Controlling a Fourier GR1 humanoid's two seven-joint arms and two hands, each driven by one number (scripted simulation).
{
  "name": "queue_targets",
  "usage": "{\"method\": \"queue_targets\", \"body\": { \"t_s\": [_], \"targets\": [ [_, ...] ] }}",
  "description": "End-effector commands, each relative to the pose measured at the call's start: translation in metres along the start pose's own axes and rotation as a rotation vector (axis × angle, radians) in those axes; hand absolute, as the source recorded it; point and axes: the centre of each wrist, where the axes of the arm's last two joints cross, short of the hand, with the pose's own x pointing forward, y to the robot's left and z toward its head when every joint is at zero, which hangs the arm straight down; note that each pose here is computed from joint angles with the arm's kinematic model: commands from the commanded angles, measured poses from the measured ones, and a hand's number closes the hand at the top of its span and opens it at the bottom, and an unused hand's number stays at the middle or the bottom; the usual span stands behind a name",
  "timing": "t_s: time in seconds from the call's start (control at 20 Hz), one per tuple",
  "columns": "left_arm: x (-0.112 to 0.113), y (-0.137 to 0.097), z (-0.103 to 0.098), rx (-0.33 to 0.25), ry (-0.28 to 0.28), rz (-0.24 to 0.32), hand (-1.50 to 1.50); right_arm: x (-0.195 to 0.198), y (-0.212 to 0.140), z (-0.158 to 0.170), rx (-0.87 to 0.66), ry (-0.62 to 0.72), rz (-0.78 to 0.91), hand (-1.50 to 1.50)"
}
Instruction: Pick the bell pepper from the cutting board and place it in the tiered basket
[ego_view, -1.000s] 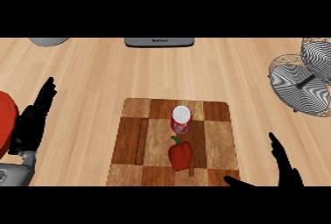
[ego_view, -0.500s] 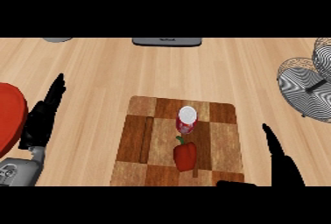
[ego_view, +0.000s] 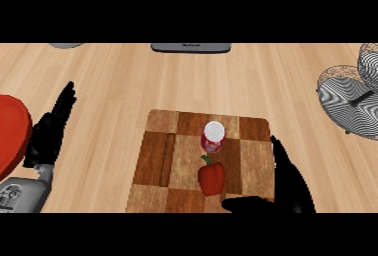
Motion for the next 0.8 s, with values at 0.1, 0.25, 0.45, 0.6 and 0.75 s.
{"method": "queue_targets", "body": {
  "t_s": [0.1,0.25,0.45,0.6,0.75],
  "targets": [
    [-0.014,-0.006,0.008,0.008,0.006,0.002,0.0,0.018,0.011,-0.005,0.038,0.245,0.114,-1.5],
    [-0.001,-0.01,0.002,-0.01,0.0,-0.002,0.0,0.016,0.016,-0.002,0.045,0.24,0.144,-1.5],
    [-0.006,0.001,0.0,-0.002,0.008,0.006,0.0,0.016,0.038,0.002,0.014,0.216,0.185,-1.5],
    [-0.004,-0.007,0.001,-0.004,0.01,-0.003,0.0,0.023,0.034,-0.003,-0.003,0.205,0.219,-1.5],
    [-0.008,0.002,-0.002,0.011,0.012,0.003,0.0,0.018,0.046,-0.001,-0.027,0.207,0.255,-1.5]
  ]
}}
